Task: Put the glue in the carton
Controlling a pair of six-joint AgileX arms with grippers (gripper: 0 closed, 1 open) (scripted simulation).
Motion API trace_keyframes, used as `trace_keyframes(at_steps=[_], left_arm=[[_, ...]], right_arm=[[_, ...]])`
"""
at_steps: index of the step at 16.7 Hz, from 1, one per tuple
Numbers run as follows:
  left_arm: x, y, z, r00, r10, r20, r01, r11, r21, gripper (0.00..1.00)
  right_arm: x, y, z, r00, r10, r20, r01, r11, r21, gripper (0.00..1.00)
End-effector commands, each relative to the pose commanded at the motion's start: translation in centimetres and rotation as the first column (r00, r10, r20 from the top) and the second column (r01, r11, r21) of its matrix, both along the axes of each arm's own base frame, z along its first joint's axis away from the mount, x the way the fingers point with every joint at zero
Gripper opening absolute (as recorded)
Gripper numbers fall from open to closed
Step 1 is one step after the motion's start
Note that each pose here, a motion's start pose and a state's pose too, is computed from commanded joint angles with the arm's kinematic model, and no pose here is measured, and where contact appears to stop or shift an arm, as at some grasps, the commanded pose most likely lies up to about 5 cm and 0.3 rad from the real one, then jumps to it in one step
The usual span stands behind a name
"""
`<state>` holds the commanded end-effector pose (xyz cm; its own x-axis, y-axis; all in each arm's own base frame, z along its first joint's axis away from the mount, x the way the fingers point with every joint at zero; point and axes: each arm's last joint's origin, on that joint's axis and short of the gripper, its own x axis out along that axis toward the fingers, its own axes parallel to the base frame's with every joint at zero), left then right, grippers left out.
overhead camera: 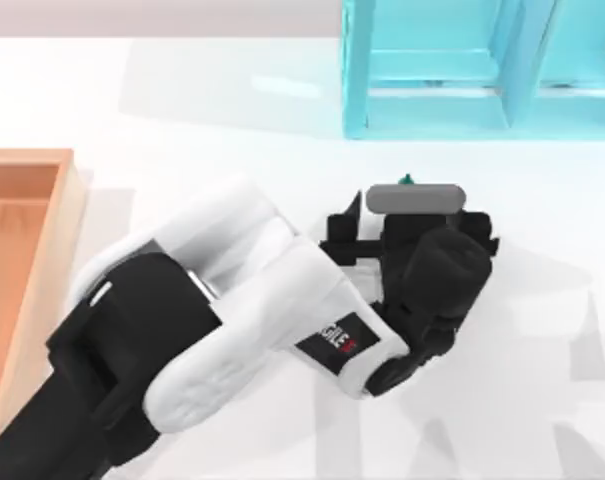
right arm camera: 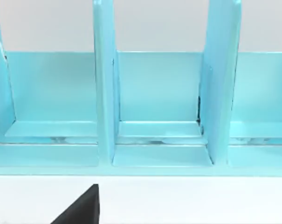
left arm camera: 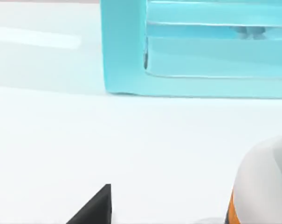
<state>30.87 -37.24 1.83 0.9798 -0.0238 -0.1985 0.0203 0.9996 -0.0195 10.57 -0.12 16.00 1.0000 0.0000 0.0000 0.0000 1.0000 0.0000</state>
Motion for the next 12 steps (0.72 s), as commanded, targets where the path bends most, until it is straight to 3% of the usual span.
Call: trace_keyframes(at_steps=[10,12], left_arm=[[0.0,0.0,0.0,1.0,0.0,0.0,0.0,1.0,0.0,0.02],[0.0,0.0,0.0,1.0,0.0,0.0,0.0,1.0,0.0,0.0]], right_arm=[[0.0,0.0,0.0,1.0,0.0,0.0,0.0,1.0,0.0,1.0],[0.0,0.0,0.0,1.0,0.0,0.0,0.0,1.0,0.0,1.0]])
